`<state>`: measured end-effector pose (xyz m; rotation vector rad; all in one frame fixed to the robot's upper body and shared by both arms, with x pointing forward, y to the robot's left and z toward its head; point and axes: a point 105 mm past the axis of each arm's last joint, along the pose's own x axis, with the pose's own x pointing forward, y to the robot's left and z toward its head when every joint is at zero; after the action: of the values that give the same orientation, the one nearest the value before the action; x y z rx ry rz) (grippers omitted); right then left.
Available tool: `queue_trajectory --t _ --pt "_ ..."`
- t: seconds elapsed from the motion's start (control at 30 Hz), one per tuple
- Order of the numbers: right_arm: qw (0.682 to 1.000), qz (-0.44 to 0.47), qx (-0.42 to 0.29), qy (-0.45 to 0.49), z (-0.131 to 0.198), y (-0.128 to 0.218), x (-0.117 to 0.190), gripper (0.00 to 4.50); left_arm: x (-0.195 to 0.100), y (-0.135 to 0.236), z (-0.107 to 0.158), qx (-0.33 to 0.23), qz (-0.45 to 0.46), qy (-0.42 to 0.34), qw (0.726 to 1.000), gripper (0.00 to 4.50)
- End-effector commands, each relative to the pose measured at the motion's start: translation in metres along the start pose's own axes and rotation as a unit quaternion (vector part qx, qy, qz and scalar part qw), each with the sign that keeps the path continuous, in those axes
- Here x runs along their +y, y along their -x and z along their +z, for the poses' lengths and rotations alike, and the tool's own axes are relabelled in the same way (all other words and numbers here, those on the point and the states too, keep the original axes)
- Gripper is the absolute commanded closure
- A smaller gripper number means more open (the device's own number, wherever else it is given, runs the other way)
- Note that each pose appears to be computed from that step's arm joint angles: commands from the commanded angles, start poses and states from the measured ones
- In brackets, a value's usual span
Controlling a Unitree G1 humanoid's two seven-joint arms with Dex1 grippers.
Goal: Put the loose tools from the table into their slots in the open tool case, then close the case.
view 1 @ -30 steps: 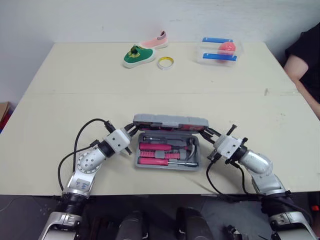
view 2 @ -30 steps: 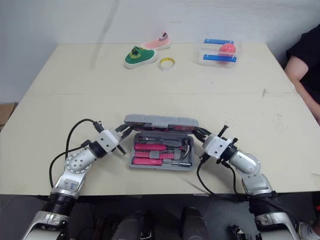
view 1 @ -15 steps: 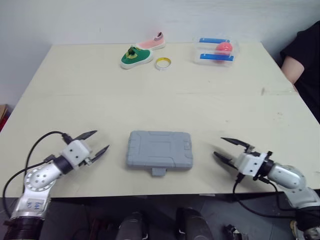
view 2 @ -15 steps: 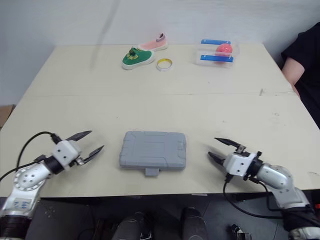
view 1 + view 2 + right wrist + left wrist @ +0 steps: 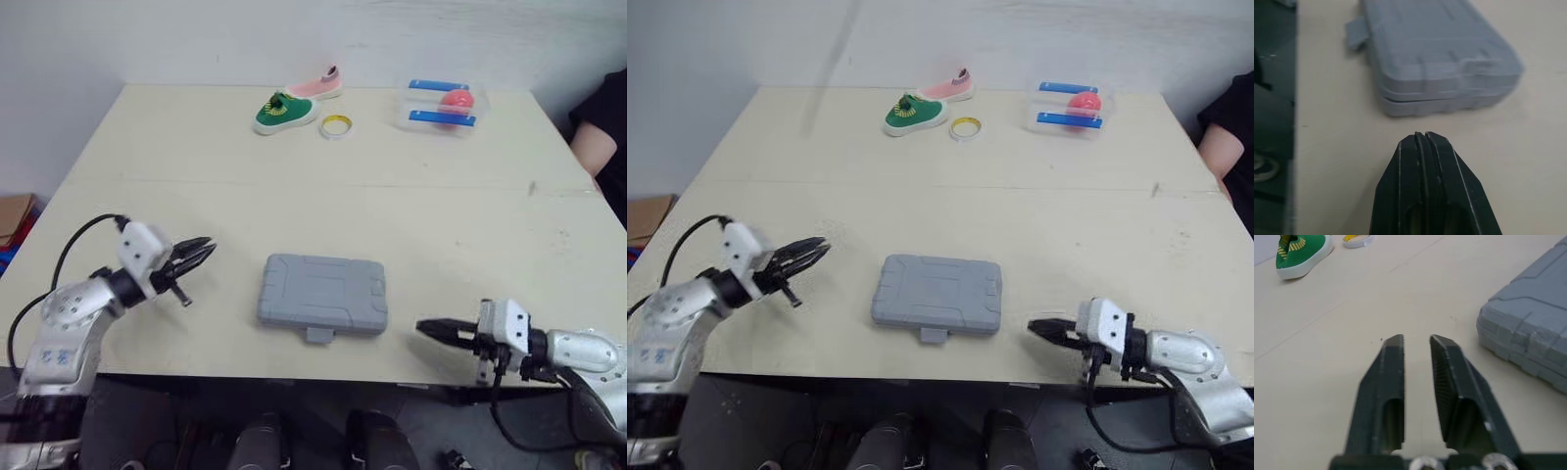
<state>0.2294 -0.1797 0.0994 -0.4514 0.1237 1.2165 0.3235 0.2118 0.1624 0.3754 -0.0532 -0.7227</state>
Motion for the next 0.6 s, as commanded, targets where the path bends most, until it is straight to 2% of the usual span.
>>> queue_trajectory --t 0.03,0.3,0.43,0.6 --pt "0.999 0.04 0.007 -0.017 0.005 -0.016 0.013 4.5 -0.003 -0.035 -0.006 0.029 -0.027 0.007 0.999 4.46" --pt "0.998 0.036 0.047 -0.028 -0.012 -0.039 0.015 4.5 -0.009 -0.092 -0.022 0.074 -0.065 0.008 0.995 4.46" --pt "0.998 0.028 0.052 -0.032 -0.016 -0.048 0.013 4.5 -0.017 -0.112 -0.023 0.063 -0.098 0.007 0.993 4.46" --pt "0.998 0.01 0.046 -0.028 -0.016 -0.056 0.006 4.5 -0.032 -0.115 -0.021 0.046 -0.169 0.009 0.985 4.46"
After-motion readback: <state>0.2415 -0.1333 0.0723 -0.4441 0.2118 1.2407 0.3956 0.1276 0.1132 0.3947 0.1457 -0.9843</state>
